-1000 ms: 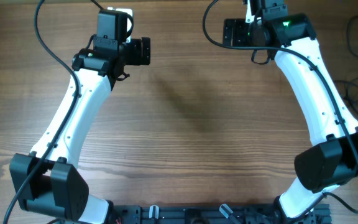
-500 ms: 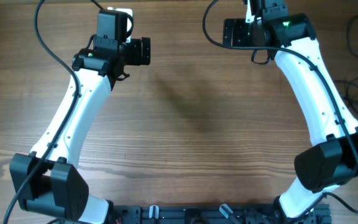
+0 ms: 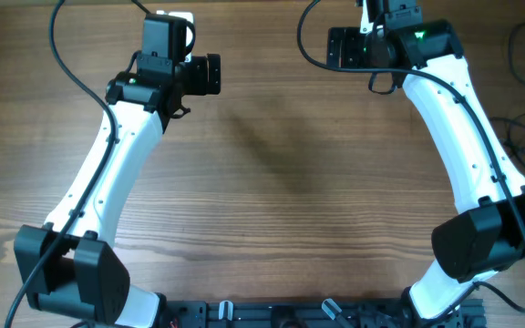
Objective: Untangle cables
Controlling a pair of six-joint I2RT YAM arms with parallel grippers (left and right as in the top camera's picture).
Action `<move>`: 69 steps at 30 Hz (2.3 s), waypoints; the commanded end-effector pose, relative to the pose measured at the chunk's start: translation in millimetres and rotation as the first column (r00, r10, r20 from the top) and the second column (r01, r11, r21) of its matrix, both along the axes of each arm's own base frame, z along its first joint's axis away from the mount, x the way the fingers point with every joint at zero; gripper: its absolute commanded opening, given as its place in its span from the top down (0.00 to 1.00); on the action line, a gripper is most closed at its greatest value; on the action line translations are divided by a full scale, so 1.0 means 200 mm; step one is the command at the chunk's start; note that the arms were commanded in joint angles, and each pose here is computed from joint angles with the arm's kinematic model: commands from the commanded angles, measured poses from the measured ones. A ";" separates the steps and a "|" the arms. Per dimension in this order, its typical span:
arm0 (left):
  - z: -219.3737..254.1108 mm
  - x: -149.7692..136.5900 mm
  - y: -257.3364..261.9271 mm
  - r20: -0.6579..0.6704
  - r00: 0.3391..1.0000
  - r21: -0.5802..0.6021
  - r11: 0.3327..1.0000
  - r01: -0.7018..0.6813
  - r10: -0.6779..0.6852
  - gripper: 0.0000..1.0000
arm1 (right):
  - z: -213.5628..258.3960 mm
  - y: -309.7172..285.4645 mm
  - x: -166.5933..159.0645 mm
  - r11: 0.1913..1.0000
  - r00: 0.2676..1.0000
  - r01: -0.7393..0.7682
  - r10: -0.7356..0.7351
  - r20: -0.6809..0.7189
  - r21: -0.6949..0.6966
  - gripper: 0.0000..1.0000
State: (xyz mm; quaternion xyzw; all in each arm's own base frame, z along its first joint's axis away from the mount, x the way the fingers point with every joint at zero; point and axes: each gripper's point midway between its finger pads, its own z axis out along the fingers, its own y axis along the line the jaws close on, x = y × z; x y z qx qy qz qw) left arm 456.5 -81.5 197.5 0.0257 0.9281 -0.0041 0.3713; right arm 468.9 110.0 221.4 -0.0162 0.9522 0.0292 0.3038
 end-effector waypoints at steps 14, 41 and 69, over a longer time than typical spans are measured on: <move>-0.09 -0.43 0.12 0.178 0.980 -0.118 0.990 -0.071 0.092 0.00 | -0.06 0.02 0.00 1.000 0.999 -0.022 0.022 -0.028 -0.005 0.00; -0.40 -1.08 0.37 0.367 0.892 -0.285 0.944 -0.164 0.266 0.00 | -0.06 0.02 0.00 1.000 0.999 -0.022 0.022 -0.027 -0.005 0.01; -0.30 -1.13 0.45 0.468 0.817 -0.341 0.921 -0.186 0.338 0.00 | -0.06 0.02 0.00 1.000 0.999 -0.022 0.022 -0.028 -0.005 0.00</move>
